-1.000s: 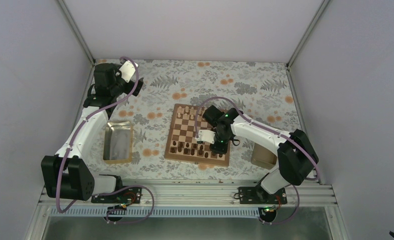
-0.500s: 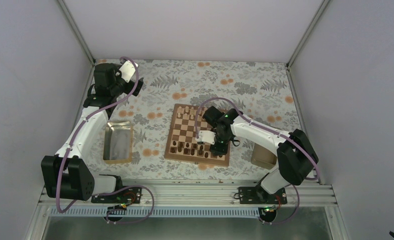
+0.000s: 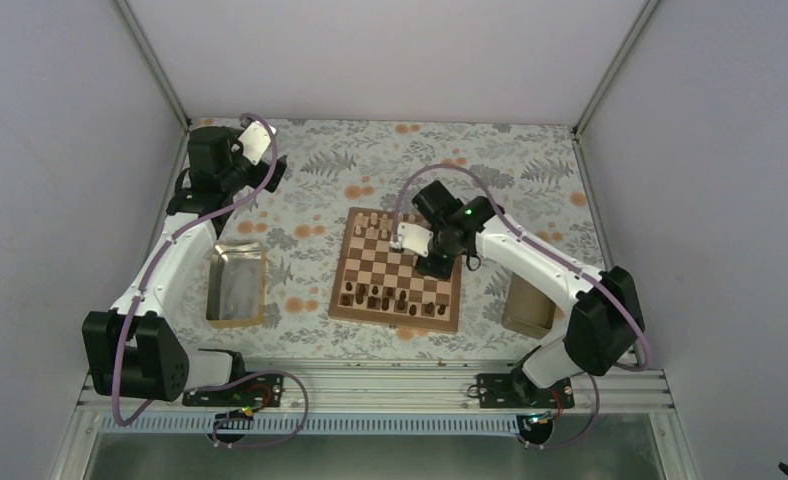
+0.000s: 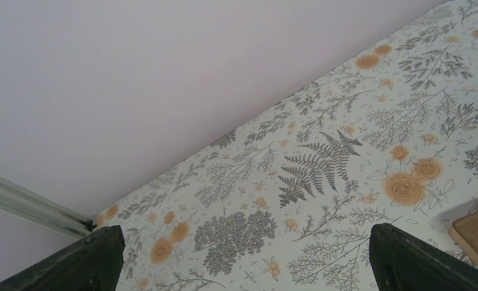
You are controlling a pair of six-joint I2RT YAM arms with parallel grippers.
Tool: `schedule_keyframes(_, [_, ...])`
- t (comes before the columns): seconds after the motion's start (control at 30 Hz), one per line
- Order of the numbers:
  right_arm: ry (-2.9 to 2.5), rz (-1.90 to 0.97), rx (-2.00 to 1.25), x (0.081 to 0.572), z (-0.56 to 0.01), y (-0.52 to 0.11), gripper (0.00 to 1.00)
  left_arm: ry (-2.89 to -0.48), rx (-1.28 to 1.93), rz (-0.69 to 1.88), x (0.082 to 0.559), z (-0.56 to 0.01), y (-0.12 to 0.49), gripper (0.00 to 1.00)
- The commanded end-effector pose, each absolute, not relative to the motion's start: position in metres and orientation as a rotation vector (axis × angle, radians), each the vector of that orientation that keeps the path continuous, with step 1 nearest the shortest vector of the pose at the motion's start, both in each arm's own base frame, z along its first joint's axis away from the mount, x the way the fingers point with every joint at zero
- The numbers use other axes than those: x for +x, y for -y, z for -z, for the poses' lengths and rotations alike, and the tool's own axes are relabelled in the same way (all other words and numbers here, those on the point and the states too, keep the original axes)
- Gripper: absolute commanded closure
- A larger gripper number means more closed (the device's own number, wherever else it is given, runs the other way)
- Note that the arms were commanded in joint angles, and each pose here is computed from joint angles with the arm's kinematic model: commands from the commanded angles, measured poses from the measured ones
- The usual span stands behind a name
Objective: Set up the chess pieces on the board
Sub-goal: Place the chess piece on the chessboard, then pick up the chess piece from the chessboard.
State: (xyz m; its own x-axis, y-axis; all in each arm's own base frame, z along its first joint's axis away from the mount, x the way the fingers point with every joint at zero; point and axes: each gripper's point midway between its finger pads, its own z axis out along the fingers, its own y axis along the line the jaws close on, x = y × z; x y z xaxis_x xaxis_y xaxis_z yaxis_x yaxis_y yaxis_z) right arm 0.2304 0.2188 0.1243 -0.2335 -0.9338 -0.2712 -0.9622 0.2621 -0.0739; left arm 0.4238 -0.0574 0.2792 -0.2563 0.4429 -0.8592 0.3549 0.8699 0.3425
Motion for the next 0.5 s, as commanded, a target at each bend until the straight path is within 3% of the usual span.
schedule_keyframes(0.0, [-2.258,-0.105,-1.709,0.262,-0.126,-0.224,0.60,-1.835,0.595,-0.104,0.422,-0.292,0.056,0.00])
schedule_keyframes(0.47, [-2.329,-0.088,-1.738,0.299,-0.094,-0.221,0.60,-1.839,0.592,-0.115,0.423,-0.287,0.054,0.00])
